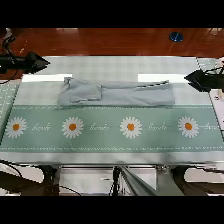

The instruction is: Fold the shirts.

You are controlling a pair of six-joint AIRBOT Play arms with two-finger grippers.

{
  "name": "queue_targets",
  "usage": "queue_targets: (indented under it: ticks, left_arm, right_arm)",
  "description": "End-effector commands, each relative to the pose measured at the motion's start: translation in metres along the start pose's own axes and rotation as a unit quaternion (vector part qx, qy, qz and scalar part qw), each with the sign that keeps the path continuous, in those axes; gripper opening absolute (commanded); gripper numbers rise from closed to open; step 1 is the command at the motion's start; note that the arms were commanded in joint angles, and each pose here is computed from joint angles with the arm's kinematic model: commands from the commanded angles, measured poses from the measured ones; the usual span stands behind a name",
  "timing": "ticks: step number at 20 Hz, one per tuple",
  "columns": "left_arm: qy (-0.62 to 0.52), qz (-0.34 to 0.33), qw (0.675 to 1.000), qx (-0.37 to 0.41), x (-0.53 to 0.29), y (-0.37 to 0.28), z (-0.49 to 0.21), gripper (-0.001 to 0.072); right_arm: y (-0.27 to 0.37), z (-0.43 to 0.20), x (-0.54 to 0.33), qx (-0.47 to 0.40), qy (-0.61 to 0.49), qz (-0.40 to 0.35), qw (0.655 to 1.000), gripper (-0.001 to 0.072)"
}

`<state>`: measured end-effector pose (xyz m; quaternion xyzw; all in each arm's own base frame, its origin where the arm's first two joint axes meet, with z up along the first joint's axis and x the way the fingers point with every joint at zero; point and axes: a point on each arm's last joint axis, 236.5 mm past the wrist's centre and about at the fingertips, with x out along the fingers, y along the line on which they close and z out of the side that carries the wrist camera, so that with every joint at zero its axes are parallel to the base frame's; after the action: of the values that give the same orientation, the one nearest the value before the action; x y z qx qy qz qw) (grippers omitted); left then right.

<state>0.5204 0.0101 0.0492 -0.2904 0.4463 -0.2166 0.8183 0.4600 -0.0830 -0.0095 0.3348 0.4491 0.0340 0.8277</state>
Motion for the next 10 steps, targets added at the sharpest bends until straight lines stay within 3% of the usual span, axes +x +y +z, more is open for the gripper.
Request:
queue_targets:
  ticks: [1,10]
  left_arm:
    - [0.016,-0.011,1.000,0.017,-0.003,-0.020,-0.006,0.0397]
    - [0.052,-0.028,0.997,0.050,0.028,-0.056,-0.025,0.0397]
  right_arm:
    - [-0.023,-0.025,0.006,0.038,0.064,0.003,0.997,0.0549]
    - [-0.017,-0.090,0.075,0.075,0.178,0.036,0.980,0.0537]
